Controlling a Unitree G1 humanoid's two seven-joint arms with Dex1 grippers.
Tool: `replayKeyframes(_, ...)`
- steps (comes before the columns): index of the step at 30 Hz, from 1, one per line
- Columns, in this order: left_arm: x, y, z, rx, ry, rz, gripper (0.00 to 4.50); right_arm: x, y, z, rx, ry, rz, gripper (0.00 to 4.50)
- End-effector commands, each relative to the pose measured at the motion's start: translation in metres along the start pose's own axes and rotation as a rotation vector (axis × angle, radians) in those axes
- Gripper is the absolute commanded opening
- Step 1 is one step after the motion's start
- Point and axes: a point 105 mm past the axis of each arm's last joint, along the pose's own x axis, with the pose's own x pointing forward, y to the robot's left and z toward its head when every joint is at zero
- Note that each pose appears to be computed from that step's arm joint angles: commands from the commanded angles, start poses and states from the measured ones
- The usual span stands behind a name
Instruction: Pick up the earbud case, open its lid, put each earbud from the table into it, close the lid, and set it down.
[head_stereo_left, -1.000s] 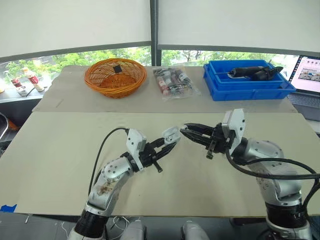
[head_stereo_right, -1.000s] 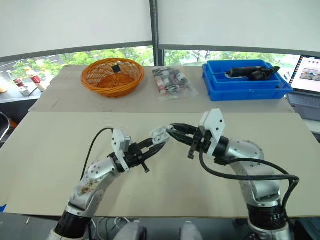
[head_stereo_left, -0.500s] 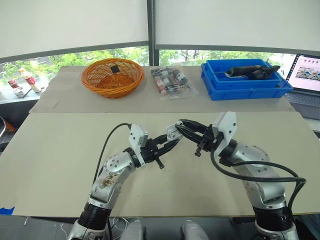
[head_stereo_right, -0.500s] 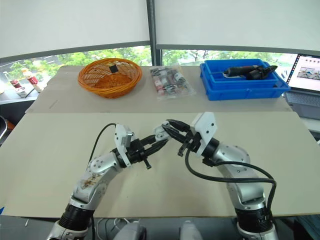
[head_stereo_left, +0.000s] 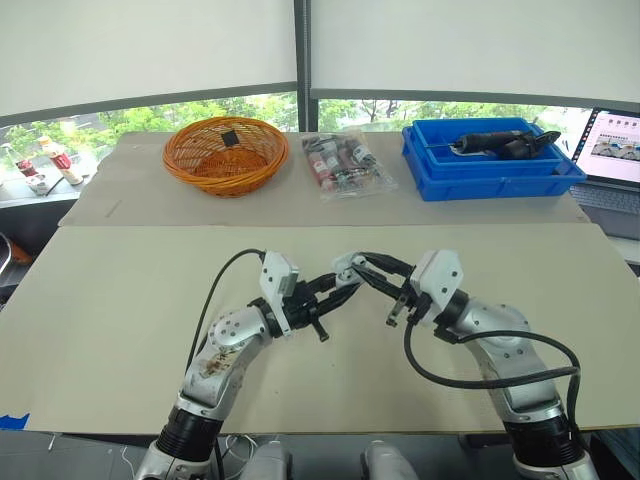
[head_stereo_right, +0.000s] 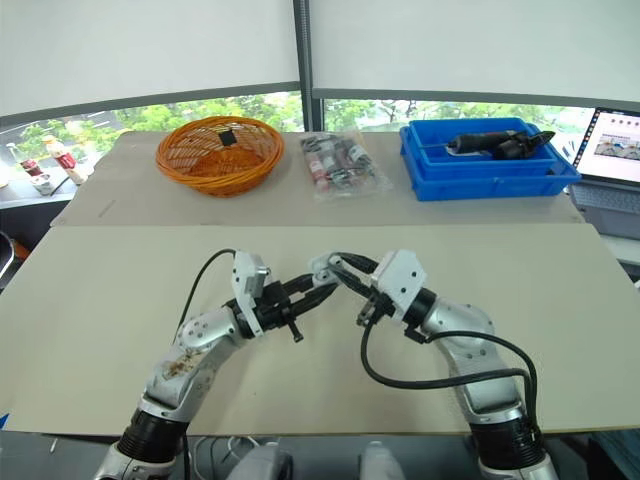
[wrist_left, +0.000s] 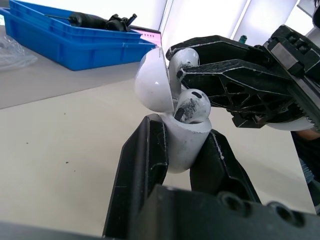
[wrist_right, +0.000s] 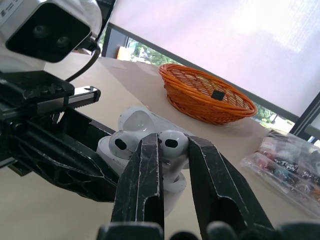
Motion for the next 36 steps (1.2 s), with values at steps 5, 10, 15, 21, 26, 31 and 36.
replayKeyframes(5, 0.002, -0.002, 0.017, 0.053, -0.058, -0.021, 0.6, -0.003, 0.011, 0.0, 0.091, 0.011, 0.057, 0.86)
replayKeyframes(10, 0.001, -0.004, 0.014, 0.06, -0.045, -0.034, 0.6, -0.011, 0.006, 0.007, 0.133, 0.031, 0.051, 2.47)
replayKeyframes(15, -0.001, -0.002, 0.011, 0.056, -0.034, -0.028, 0.6, -0.032, -0.004, 0.021, 0.151, 0.063, 0.066, 2.47)
replayKeyframes(21, -0.003, -0.024, 0.0, 0.009, 0.021, -0.209, 0.6, -0.067, -0.038, 0.022, 0.146, 0.227, 0.027, 2.47)
replayKeyframes(26, -0.003, -0.053, -0.009, -0.005, 0.071, -0.447, 0.6, -0.069, -0.057, 0.014, 0.088, 0.35, 0.087, 1.67)
replayKeyframes(31, 0.007, -0.055, -0.008, 0.002, 0.062, -0.508, 0.6, -0.053, -0.05, 0.006, 0.12, 0.404, 0.22, 0.0)
replayKeyframes(36, 0.011, -0.058, -0.009, 0.012, 0.058, -0.526, 0.6, -0.048, -0.028, 0.004, 0.197, 0.439, 0.384, 0.0)
